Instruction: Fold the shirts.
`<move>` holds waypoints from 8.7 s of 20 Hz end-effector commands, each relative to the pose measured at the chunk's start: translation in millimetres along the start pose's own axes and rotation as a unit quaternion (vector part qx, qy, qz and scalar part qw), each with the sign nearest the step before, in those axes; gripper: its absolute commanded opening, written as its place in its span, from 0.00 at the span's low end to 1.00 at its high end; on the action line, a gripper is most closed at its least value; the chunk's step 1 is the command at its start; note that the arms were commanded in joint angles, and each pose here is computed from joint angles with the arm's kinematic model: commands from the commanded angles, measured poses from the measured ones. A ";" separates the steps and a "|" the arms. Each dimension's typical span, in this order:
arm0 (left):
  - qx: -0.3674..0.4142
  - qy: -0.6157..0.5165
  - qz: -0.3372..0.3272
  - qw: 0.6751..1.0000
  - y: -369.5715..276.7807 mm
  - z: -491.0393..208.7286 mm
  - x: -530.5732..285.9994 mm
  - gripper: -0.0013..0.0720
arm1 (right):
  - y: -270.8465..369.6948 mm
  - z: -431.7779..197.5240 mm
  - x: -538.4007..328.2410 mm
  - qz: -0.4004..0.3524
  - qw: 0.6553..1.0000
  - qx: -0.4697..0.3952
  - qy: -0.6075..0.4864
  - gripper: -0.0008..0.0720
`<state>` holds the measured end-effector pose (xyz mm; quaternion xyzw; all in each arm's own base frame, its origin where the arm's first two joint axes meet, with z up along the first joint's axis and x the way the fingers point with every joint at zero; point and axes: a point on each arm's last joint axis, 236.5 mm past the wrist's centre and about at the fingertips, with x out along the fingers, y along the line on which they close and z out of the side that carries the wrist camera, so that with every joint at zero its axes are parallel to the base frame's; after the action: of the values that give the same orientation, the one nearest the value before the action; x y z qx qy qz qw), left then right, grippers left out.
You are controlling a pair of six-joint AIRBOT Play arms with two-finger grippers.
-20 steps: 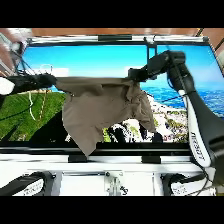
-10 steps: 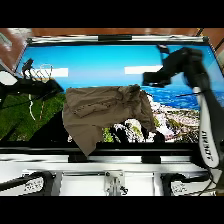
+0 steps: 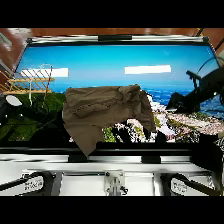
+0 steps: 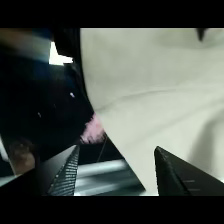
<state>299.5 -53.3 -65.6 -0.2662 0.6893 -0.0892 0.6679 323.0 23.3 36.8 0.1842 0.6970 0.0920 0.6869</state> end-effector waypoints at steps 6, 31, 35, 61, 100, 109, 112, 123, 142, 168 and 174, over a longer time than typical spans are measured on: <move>-0.014 -0.014 -0.016 1.000 4.4 5.7 31.4 0.74 | -4.2 -12.1 16.3 0.027 0.999 0.023 0.000 0.76; 0.063 -0.053 -0.023 0.996 -41.2 10.7 6.7 0.06 | -29.0 -40.4 153.0 0.046 0.986 0.163 0.001 0.76; 0.082 -0.056 -0.028 0.995 -52.3 15.1 -7.8 0.06 | -11.9 -26.9 162.5 0.035 0.986 0.158 -0.029 0.11; 0.371 -0.637 0.051 0.673 -253.7 -102.8 -494.2 0.06 | 110.1 -77.3 -398.4 -0.148 0.735 -0.177 -0.638 0.11; 0.214 -0.036 0.075 0.973 -34.1 147.8 -28.0 0.06 | -42.7 109.7 76.3 -0.092 0.995 0.000 -0.027 0.11; 0.189 0.037 0.109 0.975 -13.7 120.7 -17.1 0.06 | -59.8 95.6 80.1 -0.123 0.992 0.016 0.007 0.11; 0.180 0.045 0.110 0.976 -17.0 117.6 -8.4 0.06 | -62.5 95.4 86.0 -0.124 0.992 0.025 0.013 0.11; 0.107 0.088 0.106 0.985 -15.7 70.1 -64.2 0.65 | -84.6 36.0 -3.8 -0.206 0.977 -0.018 0.058 0.72; -0.035 0.030 -0.039 0.998 15.4 -84.5 46.5 0.63 | -100.6 -18.6 2.2 -0.045 0.994 0.102 -0.022 0.80; 0.094 0.000 -0.065 0.993 -20.3 -48.4 21.3 0.06 | -78.9 -49.2 119.1 -0.002 0.994 0.107 -0.008 0.12; 0.178 -0.123 -0.058 0.974 -57.6 33.3 -65.2 0.06 | -58.4 30.2 33.7 -0.012 0.983 0.047 -0.179 0.11</move>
<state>310.0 -75.6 -22.4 -0.2186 0.6036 -0.2096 0.7375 310.2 -11.9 -55.7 0.2317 0.6292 0.0172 0.7417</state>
